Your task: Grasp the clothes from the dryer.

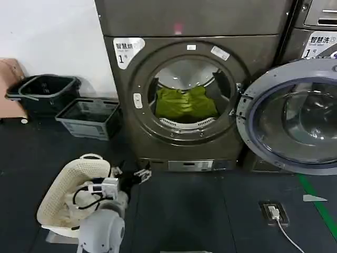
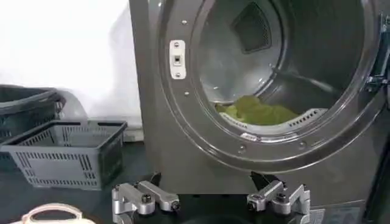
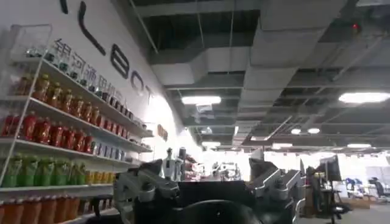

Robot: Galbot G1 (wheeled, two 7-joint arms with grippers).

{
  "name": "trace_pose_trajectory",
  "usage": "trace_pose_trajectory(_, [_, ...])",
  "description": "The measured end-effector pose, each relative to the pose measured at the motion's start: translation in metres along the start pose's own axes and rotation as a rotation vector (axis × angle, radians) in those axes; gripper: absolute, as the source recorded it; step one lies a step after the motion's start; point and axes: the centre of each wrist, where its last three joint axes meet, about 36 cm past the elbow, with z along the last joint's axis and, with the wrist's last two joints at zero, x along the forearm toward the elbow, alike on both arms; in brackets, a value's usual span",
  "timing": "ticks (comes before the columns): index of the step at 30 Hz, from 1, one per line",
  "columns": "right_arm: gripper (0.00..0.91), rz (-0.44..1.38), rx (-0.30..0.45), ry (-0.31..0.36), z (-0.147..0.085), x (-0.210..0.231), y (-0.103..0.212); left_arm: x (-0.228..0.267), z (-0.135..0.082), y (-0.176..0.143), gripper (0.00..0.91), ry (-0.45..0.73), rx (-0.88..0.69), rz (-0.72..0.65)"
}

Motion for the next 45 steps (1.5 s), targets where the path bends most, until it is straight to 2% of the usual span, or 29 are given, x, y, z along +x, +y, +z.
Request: trace_pose_trajectory(45, [0.907, 0.051, -0.006, 0.025, 0.013, 0.002, -0.008, -0.005, 0.004, 0.002, 0.907, 0.016, 0.013, 0.008])
